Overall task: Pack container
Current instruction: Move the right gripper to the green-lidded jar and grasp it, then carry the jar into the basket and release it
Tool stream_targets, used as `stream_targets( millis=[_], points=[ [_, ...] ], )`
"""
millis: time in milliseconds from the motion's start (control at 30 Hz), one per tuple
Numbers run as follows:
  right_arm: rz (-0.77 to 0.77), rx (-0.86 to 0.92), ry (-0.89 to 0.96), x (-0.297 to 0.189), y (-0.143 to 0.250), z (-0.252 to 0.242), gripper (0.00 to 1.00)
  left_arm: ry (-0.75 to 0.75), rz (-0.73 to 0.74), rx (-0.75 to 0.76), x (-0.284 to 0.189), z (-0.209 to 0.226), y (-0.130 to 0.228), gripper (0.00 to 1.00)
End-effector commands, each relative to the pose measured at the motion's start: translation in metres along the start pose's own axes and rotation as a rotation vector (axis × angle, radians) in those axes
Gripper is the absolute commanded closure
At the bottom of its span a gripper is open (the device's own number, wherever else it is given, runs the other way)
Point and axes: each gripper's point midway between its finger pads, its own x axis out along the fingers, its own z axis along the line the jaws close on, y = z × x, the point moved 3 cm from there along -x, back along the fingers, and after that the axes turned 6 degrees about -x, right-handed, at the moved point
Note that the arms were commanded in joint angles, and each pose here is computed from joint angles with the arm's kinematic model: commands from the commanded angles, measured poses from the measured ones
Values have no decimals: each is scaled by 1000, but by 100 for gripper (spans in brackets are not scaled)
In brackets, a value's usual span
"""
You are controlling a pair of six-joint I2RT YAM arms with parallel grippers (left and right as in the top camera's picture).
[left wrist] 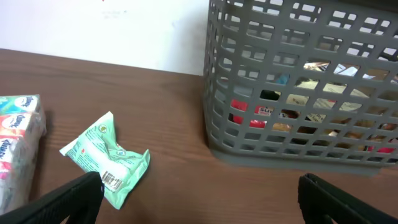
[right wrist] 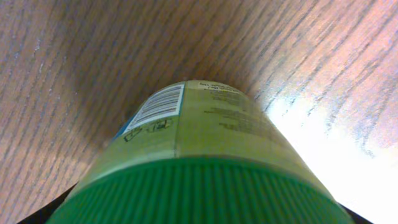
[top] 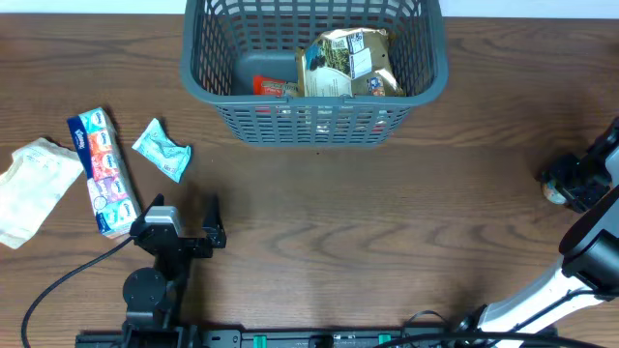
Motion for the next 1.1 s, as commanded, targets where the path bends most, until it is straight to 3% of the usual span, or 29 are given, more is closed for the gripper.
stream_targets(
  millis=[0, 233, 433, 600, 767, 900, 1067],
  points=[
    [2, -16, 1, 0, 3, 5, 99, -12, 52, -11, 1, 4, 15, 2],
    [-136, -72, -28, -50, -14, 24, 99, -12, 52, -11, 1, 4, 15, 2],
    [-440, -244, -89, -169, -33, 72, 99, -12, 52, -11, 1, 4, 15, 2],
    [-706, -421, -166, -282, -25, 124, 99, -12, 52, -11, 1, 4, 15, 2],
    [-951, -705, -261, -387, 16, 193, 99, -12, 52, -11, 1, 4, 15, 2],
    [-1113, -944, -362, -444, 65, 250, 99, -12, 52, -11, 1, 4, 15, 2],
    [-1157, -1247, -494, -452, 130, 316, 99, -12, 52, -11, 1, 4, 15, 2]
  ],
)
